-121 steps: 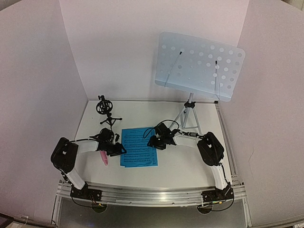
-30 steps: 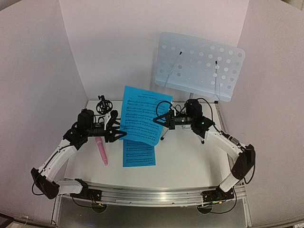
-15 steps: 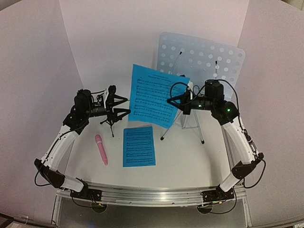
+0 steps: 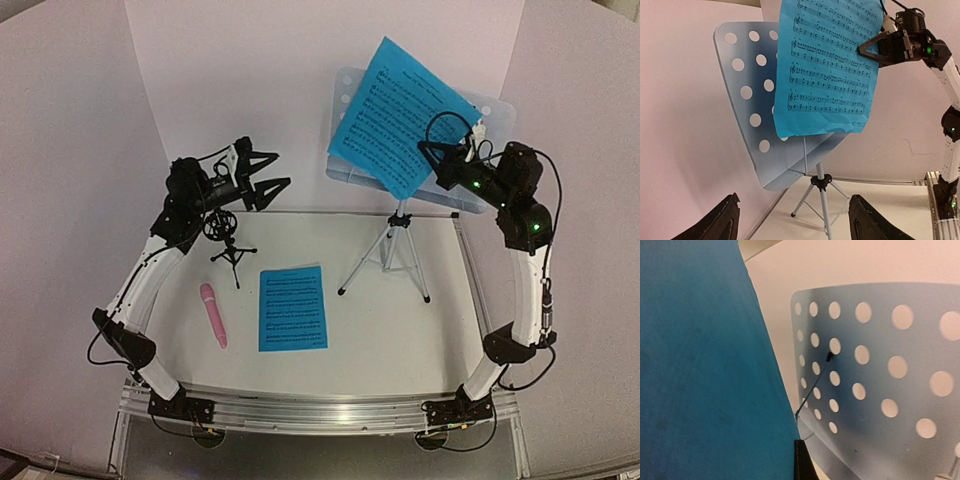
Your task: Set up the instrument practice props
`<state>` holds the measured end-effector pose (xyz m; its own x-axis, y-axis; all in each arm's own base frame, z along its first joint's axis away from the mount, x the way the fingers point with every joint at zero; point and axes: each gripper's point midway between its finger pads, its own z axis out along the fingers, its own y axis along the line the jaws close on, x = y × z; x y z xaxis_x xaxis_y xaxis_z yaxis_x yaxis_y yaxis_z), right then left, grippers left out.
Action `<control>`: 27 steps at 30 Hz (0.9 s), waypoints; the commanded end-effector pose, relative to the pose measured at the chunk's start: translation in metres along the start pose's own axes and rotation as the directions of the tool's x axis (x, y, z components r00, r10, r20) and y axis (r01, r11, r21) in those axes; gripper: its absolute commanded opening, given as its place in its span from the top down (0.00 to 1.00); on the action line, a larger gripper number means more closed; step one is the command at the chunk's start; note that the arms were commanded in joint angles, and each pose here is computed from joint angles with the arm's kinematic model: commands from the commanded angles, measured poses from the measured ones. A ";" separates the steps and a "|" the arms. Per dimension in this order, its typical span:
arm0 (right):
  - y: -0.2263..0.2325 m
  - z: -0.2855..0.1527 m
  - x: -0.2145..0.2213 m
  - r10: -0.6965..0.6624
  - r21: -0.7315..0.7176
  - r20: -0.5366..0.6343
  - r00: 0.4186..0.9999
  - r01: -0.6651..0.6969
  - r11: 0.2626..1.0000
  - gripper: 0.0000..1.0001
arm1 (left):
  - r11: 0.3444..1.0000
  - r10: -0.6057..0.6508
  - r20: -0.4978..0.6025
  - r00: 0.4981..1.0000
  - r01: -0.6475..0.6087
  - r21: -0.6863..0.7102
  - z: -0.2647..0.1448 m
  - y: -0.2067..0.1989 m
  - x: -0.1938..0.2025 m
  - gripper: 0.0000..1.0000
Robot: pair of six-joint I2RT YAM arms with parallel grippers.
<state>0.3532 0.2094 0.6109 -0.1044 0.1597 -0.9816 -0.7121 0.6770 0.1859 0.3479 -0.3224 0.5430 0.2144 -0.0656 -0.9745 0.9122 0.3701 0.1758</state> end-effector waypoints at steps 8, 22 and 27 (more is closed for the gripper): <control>-0.020 -0.025 -0.059 -0.189 0.185 0.213 0.959 0.150 0.971 1.00 | 0.992 0.108 0.210 0.972 -0.091 -0.088 0.093 -0.007 -0.039 0.33; -0.019 -0.075 -0.089 -0.281 0.345 0.309 0.909 0.168 0.924 1.00 | 0.976 0.150 0.327 0.933 -0.086 -0.201 0.148 -0.017 -0.021 0.43; -0.030 -0.065 -0.072 -0.267 0.355 0.266 0.926 0.163 0.921 1.00 | 0.973 0.148 0.336 0.930 -0.076 -0.219 0.151 -0.013 -0.015 0.48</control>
<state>0.3217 0.1339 0.6813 0.2758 0.1787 -0.9444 -0.4675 0.8835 0.0307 0.3893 -0.4908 0.5313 0.3693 -0.2244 -0.9018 0.8404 0.4947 0.2211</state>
